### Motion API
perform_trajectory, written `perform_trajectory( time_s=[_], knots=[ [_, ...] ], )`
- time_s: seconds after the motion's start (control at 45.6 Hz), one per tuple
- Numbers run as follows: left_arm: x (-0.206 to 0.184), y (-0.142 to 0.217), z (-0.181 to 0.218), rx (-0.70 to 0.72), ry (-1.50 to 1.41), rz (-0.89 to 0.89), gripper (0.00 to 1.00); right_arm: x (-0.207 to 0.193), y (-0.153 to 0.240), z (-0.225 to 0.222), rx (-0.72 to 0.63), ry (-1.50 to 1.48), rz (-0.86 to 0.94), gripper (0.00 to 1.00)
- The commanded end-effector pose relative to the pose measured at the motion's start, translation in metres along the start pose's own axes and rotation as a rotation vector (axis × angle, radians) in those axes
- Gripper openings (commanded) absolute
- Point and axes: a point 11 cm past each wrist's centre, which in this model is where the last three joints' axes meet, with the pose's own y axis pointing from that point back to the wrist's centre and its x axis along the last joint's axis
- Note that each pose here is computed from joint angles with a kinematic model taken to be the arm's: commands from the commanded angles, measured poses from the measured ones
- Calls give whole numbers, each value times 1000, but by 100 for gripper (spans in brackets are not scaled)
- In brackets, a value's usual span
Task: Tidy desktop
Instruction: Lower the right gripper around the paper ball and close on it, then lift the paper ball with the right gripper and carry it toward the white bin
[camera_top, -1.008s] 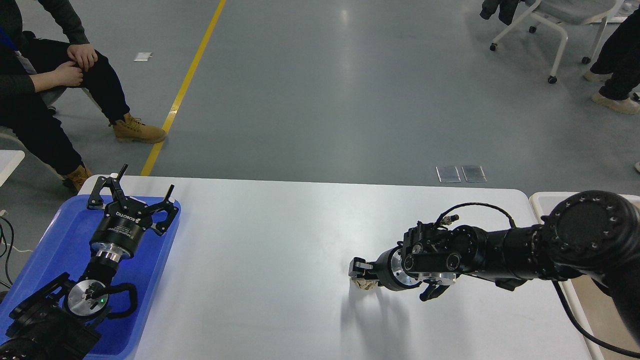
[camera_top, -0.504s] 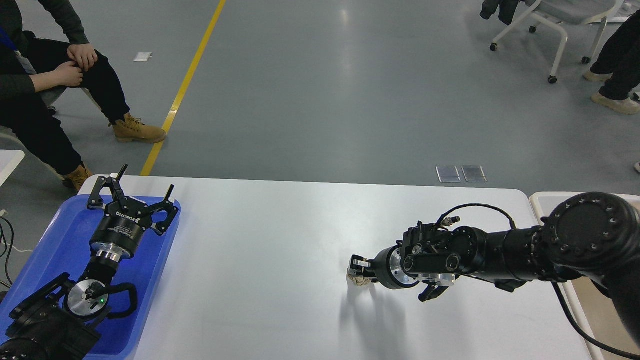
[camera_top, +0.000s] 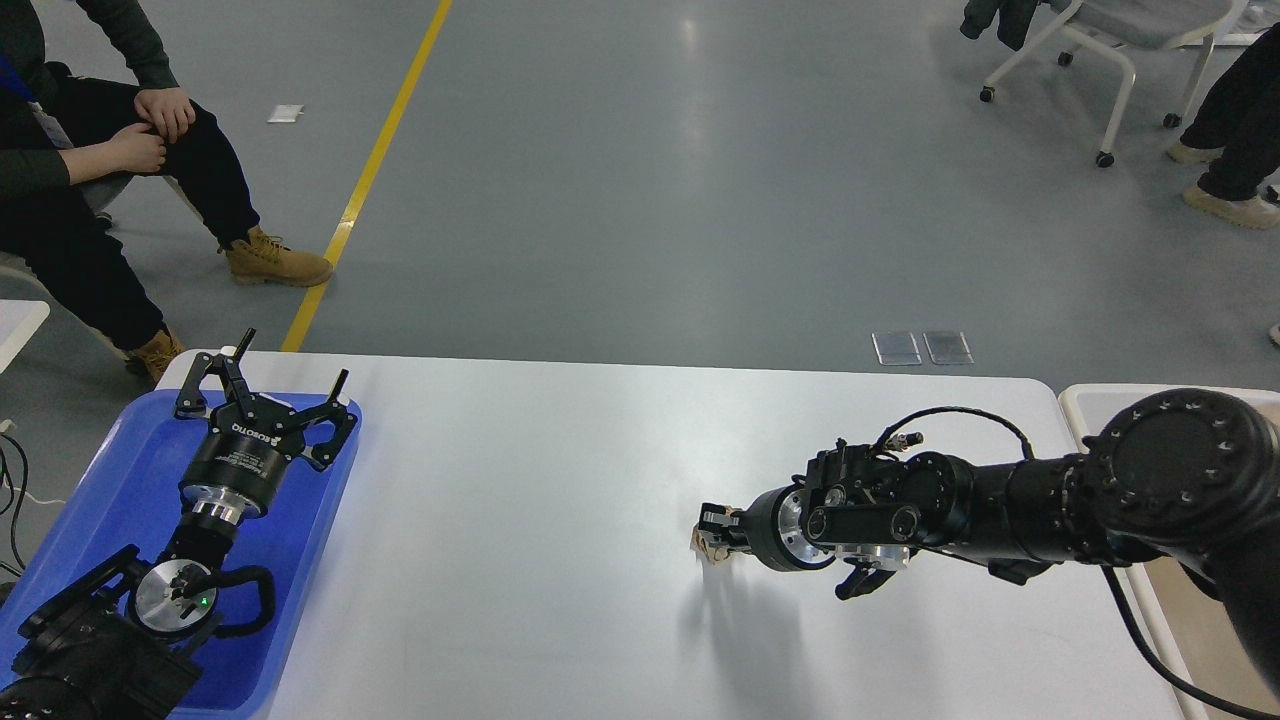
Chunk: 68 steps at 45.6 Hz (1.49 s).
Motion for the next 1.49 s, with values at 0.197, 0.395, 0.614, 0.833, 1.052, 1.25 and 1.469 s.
perform_trajectory(
  time_s=[0.197,0.395,0.614,0.833,1.052,1.25,1.469],
  knots=[
    [0,-1,0,-1,0,-1,99,8,15,-27,42,60,-27,0],
    [0,-1,0,1,-1,-1,99,21,56,-48,23,214,-93,0],
    [-1,-1,0,2,0,-3,99,82,147,-41,-62,284,-79,0],
    [0,0,0,0,1,-1,99,124,226,-45,-134,341,-60,0],
    [0,0,0,0,1,-1,99,145,282,-67,-164,387,-65,0],
    [0,0,0,0,1,-1,99,160,318,-74,-185,399,-26,0],
    [0,0,0,0,1,-1,99,201,371,-47,-184,317,141,0]
  ],
)
